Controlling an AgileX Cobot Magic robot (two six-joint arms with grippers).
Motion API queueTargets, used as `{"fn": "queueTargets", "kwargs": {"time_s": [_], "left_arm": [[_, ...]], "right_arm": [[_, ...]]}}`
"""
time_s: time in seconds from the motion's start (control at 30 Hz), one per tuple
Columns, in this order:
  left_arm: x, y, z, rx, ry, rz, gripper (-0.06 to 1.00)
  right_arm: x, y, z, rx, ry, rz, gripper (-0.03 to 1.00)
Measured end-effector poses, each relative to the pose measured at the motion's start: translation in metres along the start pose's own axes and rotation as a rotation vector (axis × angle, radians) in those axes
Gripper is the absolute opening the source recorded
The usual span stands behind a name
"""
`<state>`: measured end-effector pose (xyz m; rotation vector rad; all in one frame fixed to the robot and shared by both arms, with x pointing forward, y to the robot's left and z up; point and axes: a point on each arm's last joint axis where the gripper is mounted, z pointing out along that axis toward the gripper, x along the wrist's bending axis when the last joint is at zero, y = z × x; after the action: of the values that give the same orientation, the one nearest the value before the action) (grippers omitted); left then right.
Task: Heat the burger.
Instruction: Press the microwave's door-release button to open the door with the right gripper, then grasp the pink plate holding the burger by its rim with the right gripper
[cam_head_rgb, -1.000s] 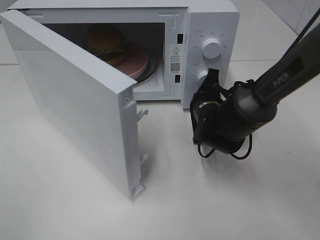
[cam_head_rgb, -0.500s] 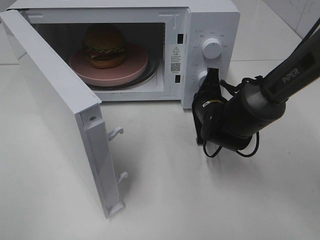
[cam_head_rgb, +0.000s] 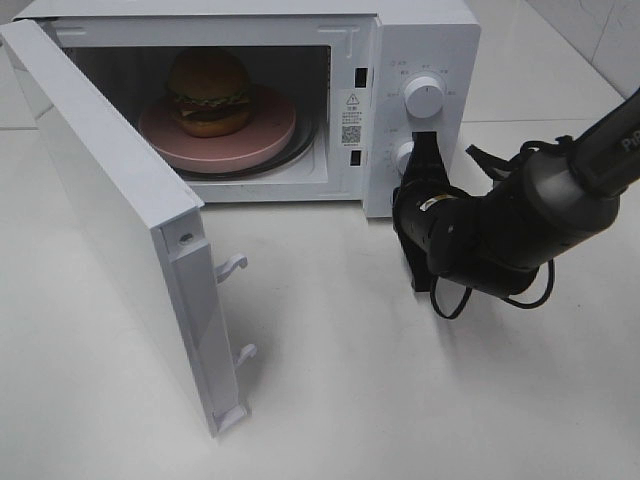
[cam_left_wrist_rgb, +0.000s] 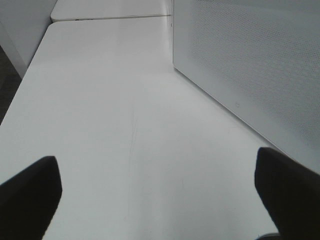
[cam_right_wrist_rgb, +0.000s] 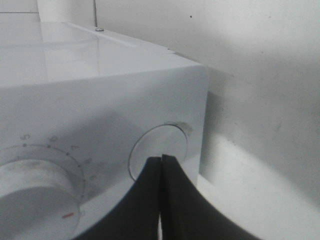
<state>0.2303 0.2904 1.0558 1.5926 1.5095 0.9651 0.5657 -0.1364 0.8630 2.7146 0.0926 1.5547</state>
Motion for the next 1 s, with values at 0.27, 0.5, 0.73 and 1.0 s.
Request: {"fn": "queueTargets", "kwargs": {"time_s": [0.27,0.5,0.73,1.0], "left_arm": [[0.0,0.0,0.0,0.0,0.0,0.0,0.98],[0.0,0.0,0.0,0.0,0.0,0.0,0.98],[0.0,0.0,0.0,0.0,0.0,0.0,0.98],[0.0,0.0,0.0,0.0,0.0,0.0,0.98]], "right_arm": [[-0.006,0.004,-0.013,0.03,-0.067,-0.099,0.01],[-0.003,0.008,-0.04,0.125,-0.141,-0.344,0.01],[0.013,0.003,-0.062,0.267,-0.139,-0.614,0.01],[0.019,-0.001,-0.087,0.492,-0.172,-0.926,0.01]]}}
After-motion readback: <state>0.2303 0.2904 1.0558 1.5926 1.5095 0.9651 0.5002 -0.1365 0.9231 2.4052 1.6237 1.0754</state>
